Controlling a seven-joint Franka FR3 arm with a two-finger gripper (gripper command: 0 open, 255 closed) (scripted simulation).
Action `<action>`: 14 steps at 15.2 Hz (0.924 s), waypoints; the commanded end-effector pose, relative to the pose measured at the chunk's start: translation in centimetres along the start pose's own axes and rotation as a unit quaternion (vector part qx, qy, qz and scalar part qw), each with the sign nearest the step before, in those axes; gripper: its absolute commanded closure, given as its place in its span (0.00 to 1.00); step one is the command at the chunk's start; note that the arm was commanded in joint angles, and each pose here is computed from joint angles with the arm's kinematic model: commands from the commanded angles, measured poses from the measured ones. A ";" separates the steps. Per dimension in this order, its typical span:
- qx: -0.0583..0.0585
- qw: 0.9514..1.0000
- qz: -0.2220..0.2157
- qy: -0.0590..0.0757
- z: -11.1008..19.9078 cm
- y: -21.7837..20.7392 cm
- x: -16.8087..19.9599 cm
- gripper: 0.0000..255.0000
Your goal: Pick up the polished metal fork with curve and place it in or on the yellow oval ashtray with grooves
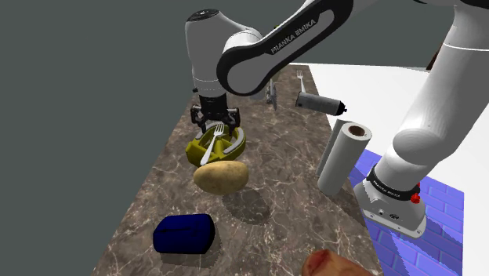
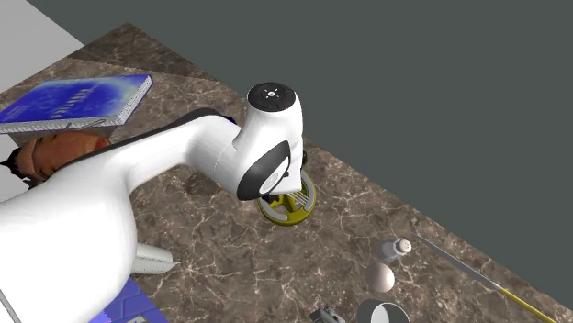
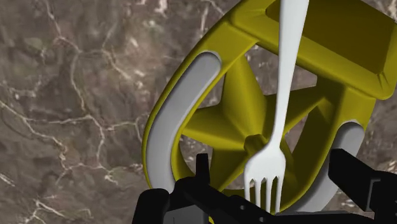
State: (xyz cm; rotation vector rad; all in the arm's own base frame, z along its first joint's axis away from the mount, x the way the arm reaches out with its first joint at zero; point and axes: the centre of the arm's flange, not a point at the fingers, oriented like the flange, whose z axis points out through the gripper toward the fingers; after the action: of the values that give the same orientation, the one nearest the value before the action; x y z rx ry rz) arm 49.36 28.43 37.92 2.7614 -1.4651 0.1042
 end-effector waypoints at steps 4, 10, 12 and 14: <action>0.000 1.000 0.000 0.000 -2.7 0.0 0.0 0.00; 0.000 1.000 0.000 0.000 -5.0 0.0 0.0 0.00; 0.000 1.000 0.000 0.000 -5.0 0.0 0.0 0.00; 0.000 1.000 0.000 0.000 -5.0 0.0 0.0 0.00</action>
State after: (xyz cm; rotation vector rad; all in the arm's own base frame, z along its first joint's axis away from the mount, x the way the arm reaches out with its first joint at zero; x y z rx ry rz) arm 49.11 28.63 42.92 2.7614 -1.4650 0.1042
